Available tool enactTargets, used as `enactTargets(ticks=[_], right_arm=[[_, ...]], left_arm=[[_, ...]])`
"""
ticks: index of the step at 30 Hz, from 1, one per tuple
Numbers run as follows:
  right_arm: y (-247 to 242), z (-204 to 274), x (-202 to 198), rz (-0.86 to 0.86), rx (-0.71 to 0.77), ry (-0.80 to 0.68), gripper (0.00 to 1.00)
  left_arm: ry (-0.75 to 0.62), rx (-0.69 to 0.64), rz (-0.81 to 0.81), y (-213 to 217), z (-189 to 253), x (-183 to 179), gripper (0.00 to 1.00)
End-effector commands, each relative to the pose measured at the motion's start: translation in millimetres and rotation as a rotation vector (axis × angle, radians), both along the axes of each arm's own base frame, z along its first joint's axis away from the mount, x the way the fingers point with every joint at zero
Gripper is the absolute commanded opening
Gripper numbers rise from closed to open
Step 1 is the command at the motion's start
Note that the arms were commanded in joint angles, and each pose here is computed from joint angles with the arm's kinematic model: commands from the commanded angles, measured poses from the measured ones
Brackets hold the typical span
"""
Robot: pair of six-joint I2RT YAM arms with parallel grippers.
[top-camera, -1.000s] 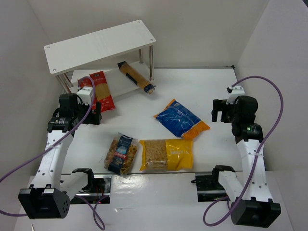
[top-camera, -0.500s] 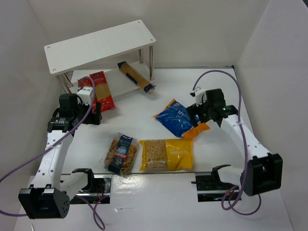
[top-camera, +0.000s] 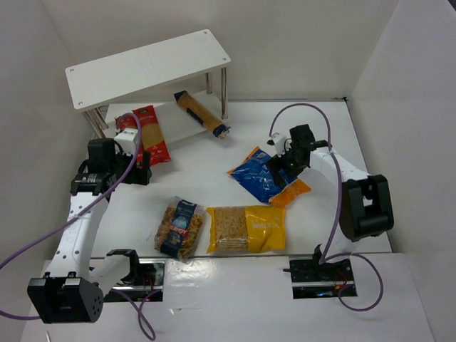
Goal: Place and organize the pasta boxes and bags onto the shelf
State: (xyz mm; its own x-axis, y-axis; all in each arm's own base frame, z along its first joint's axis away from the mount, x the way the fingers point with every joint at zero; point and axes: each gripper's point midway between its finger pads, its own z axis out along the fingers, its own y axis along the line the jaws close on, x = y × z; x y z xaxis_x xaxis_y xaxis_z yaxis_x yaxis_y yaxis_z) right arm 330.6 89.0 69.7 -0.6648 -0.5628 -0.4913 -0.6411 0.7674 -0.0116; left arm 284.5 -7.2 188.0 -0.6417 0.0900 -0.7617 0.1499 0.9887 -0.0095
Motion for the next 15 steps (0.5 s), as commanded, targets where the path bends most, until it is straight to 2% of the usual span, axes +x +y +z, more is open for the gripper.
enactTargets(ticks=[1,11,12,15], right_arm=[[22,7,11,0.107,0.07,-0.015,1.0],[35,-45,-3,0.174,0.027,0.127,1.0],[36,-56,-4,0.179,0.01,0.156,0.96],[42,-77,-8,0.2,-0.025,0.233,0.27]], left_arm=[[0.001,-0.002,-0.019,-1,0,3,1.0],[0.009,-0.008,-0.025,-3,-3,4,1.0],[0.009,-0.008,-0.025,-3,-3,4,1.0],[0.009,-0.008,-0.025,-3,-3,4,1.0]])
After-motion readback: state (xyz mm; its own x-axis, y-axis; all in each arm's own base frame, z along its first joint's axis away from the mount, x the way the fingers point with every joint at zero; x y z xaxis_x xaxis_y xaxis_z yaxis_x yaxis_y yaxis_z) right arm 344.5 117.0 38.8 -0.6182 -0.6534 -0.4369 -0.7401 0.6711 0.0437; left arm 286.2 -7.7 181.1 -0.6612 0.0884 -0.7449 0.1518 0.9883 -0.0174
